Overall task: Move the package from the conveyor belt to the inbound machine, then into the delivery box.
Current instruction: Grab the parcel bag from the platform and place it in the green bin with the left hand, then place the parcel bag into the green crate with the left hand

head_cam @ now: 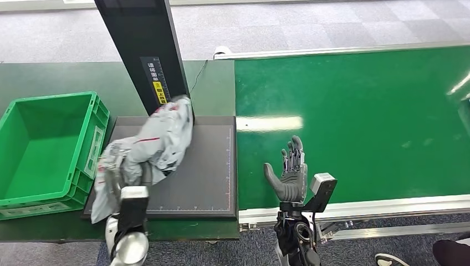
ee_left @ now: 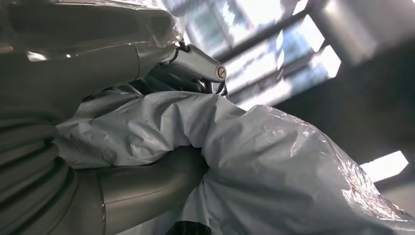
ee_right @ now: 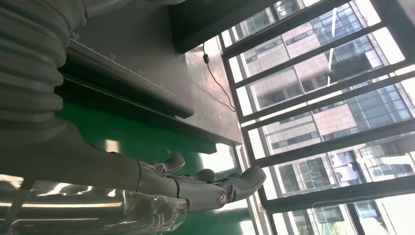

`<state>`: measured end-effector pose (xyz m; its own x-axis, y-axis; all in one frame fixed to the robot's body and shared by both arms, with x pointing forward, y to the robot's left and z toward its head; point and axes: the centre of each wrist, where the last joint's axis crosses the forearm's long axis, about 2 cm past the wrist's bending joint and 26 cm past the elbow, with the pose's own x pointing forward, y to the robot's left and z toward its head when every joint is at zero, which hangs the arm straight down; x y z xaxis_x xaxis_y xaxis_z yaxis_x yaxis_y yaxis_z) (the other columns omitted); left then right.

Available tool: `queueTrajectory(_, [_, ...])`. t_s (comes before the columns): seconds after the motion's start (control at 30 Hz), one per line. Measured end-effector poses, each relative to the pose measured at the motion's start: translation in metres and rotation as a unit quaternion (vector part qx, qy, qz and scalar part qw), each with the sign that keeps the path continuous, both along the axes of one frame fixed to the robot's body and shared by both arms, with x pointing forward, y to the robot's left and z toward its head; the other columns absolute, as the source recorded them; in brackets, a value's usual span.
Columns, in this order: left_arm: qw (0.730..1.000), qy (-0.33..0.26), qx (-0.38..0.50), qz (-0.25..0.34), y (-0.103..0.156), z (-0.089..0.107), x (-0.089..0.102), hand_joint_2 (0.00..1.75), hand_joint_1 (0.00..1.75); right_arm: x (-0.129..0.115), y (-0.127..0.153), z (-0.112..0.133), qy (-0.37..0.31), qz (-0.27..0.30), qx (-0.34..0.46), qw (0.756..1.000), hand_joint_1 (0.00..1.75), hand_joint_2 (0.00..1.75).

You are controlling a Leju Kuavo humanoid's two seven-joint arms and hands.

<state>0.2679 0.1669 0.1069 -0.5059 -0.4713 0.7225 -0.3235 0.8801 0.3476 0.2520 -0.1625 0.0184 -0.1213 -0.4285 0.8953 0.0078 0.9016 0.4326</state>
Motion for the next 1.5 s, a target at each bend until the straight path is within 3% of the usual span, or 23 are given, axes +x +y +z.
queueTrajectory(0.17, [0.991,-0.126,-0.019,0.050,0.013,0.041,-0.021,1.75,1.60,0.005,-0.002,0.003,-0.005,-0.005,0.000,1.000,0.00,1.75])
queueTrajectory(0.27, [0.982,-0.173,-0.032,0.065,0.020,0.062,-0.024,1.75,1.58,0.006,-0.002,0.004,-0.007,-0.005,-0.001,1.000,0.00,1.75])
queueTrajectory(0.37, [0.977,-0.190,-0.041,0.083,0.029,0.079,-0.017,1.75,1.55,0.010,-0.001,0.006,-0.010,-0.003,-0.001,1.000,0.00,1.75])
queueTrajectory(0.5, [0.976,-0.185,-0.032,0.109,0.044,0.097,0.005,1.75,1.60,0.014,0.001,0.009,-0.013,0.002,-0.001,1.000,0.00,1.75])
queueTrajectory(0.67, [0.983,-0.128,-0.001,0.130,0.070,0.109,0.061,1.75,1.70,0.018,0.008,0.012,-0.012,0.010,0.002,1.000,0.00,1.75])
queueTrajectory(0.8, [0.983,-0.078,0.032,0.163,0.112,0.113,0.117,1.75,1.68,0.015,0.011,0.010,-0.006,0.015,0.003,1.000,0.00,1.75])
queueTrajectory(0.97, [0.980,0.004,0.036,0.194,0.160,0.111,0.156,1.75,1.68,0.009,0.011,0.006,0.001,0.017,0.005,1.000,0.00,1.75])
queueTrajectory(1.17, [0.967,0.080,0.037,0.239,0.208,0.111,0.175,1.75,1.63,0.002,0.010,0.001,0.008,0.017,0.009,1.000,0.00,1.75])
queueTrajectory(1.5, [0.934,0.193,0.061,0.294,0.260,0.101,0.174,1.75,1.69,-0.006,0.008,-0.005,0.014,0.022,0.011,1.000,0.00,1.75])
